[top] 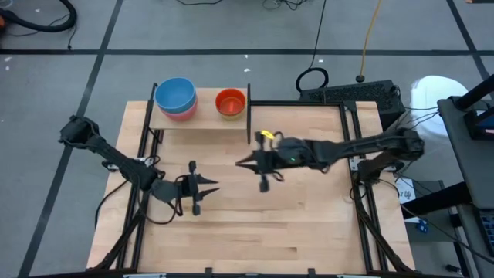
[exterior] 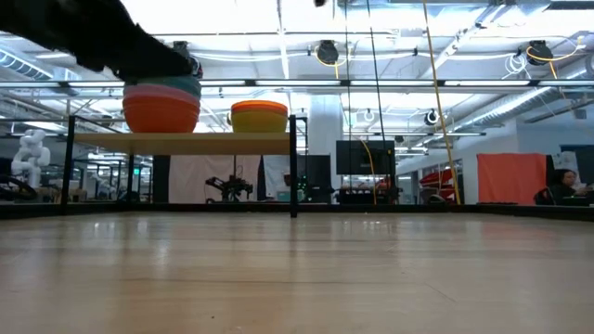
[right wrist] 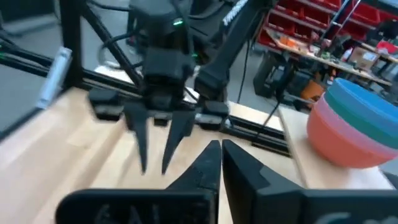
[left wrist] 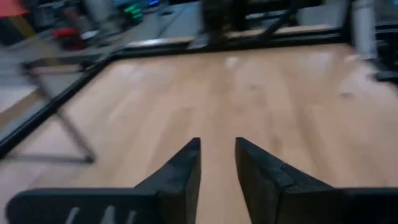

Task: Place and stack bowls onto a shelf
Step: Return to Home Position

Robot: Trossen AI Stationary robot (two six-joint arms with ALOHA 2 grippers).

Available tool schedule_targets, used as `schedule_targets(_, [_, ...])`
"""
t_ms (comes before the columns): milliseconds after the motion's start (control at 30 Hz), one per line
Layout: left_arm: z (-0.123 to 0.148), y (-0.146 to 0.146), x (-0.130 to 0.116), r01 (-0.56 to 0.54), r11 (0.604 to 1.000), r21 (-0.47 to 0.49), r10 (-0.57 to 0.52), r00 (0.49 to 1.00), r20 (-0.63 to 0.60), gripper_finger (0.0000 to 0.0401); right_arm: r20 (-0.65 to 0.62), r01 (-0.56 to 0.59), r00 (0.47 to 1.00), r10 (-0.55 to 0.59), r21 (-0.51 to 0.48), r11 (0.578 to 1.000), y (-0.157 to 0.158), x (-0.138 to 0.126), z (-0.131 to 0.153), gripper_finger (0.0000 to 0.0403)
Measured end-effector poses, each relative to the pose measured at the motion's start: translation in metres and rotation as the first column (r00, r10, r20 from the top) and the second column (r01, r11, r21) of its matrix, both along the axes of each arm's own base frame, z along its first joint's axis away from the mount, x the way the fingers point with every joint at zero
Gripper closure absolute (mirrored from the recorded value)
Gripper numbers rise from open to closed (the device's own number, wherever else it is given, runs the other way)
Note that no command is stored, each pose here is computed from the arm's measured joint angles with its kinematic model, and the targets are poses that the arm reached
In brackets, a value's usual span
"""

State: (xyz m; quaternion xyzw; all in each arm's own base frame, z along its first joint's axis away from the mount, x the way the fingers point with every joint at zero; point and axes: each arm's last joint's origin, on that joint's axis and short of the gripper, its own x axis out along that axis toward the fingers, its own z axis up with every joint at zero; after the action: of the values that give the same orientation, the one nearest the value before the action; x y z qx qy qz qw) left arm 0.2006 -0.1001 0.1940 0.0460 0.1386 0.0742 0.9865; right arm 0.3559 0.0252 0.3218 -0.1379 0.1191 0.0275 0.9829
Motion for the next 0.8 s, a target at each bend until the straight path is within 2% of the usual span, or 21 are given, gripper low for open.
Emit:
schedule_targets(133, [0.009,0.002,0.001,0.128,0.992,-0.007,-0.128,0.991,0.035,0.0354,0.062,-0.023,0.998,0.020,0.041,0.999,0.008,-0.031,-0.028,0.0402])
schedule_targets(233, [0.015,0.005,0.000,0.139,0.990,0.007,-0.140,0.989,0.051,0.0392,0.083,-0.031,0.996,0.023,0.090,0.995,0.010,-0.053,-0.053,0.0402])
schedule_targets(400, [0.016,0.013,-0.001,0.105,0.992,0.073,-0.107,0.994,0.029,0.0391,0.072,-0.043,0.997,0.032,0.149,0.988,0.011,-0.087,-0.088,0.0403])
schedule_targets(533, [0.014,0.027,0.000,0.054,0.993,0.106,-0.056,0.998,0.014,0.0396,0.071,-0.049,0.997,0.038,0.155,0.987,0.010,-0.108,-0.110,0.0403])
schedule_targets(667, [0.006,0.046,-0.004,0.009,0.997,0.076,-0.009,1.000,0.006,0.0396,0.067,-0.082,0.995,0.072,0.160,0.984,0.008,-0.126,-0.129,0.0403])
schedule_targets(800, [-0.001,0.055,-0.017,0.024,0.998,0.052,-0.026,0.999,0.038,0.0397,0.096,-0.122,0.990,0.105,0.191,0.974,0.007,-0.143,-0.143,0.0403])
